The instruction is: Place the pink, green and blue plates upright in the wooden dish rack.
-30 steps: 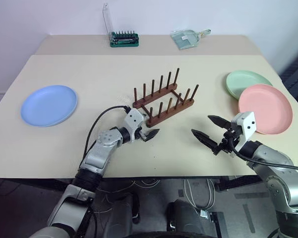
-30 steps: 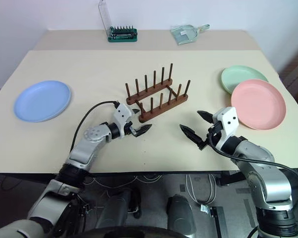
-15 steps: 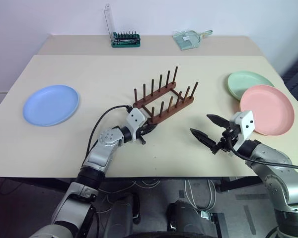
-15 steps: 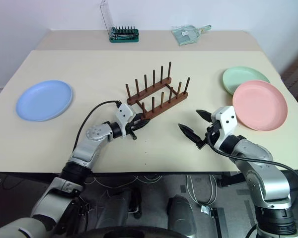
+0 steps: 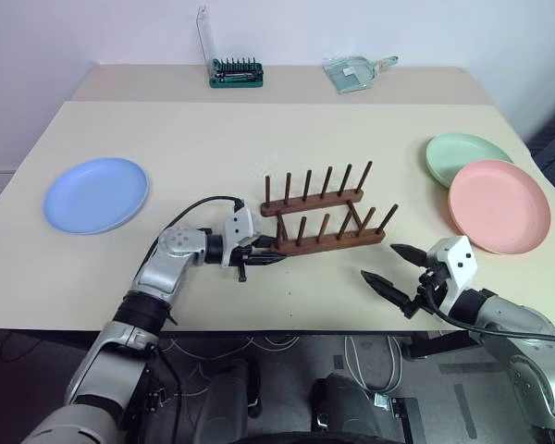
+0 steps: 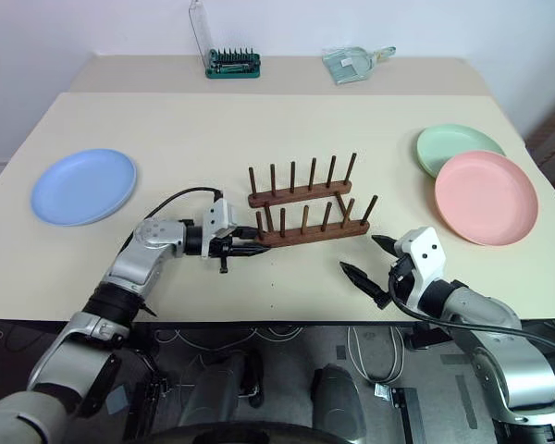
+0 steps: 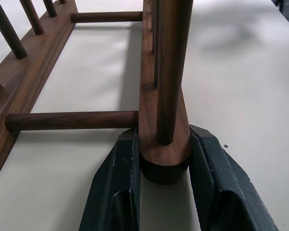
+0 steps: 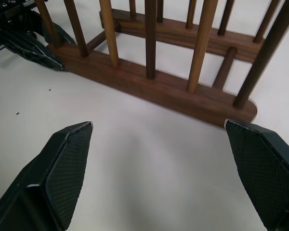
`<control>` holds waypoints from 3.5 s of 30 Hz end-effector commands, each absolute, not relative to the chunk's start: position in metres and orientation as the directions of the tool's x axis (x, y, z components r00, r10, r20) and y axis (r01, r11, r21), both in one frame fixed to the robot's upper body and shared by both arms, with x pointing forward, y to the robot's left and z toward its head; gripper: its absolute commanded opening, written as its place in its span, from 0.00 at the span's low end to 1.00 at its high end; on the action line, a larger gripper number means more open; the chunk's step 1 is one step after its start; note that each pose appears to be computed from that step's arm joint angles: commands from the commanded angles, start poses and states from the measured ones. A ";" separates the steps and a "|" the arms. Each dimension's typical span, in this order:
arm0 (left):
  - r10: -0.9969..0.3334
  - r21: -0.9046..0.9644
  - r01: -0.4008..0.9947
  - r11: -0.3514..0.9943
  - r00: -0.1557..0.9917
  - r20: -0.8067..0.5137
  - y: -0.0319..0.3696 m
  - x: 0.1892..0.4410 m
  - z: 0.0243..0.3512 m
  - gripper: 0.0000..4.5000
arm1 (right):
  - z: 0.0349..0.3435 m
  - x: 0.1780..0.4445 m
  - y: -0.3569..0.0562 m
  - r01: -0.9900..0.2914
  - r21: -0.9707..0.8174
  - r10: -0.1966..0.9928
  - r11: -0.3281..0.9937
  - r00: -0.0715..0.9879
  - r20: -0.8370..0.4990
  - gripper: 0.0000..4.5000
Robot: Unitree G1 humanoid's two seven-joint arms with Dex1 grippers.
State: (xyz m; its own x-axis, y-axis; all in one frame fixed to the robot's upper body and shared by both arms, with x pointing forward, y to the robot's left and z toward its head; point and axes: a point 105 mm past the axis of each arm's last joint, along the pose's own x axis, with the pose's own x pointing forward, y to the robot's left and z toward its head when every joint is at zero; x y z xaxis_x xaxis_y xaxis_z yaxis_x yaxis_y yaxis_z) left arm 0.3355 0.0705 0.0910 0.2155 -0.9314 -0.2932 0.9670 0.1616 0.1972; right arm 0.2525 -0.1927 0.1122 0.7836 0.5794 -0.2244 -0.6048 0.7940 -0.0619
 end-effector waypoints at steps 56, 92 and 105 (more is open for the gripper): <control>-0.866 0.222 0.904 0.365 0.417 -0.277 0.073 0.330 0.079 0.01 | 0.089 0.305 -0.188 -0.570 -0.297 0.478 0.766 0.815 -0.328 0.00; -0.961 0.142 0.964 0.224 0.243 -0.129 0.071 0.307 0.119 0.00 | 0.123 0.306 -0.313 -0.234 -0.580 0.028 0.780 0.939 -0.342 0.96; -0.958 0.166 0.958 0.235 0.258 -0.127 0.075 0.300 0.125 0.00 | 0.107 0.326 -0.323 -0.194 -0.683 -0.041 0.704 0.949 -0.312 0.23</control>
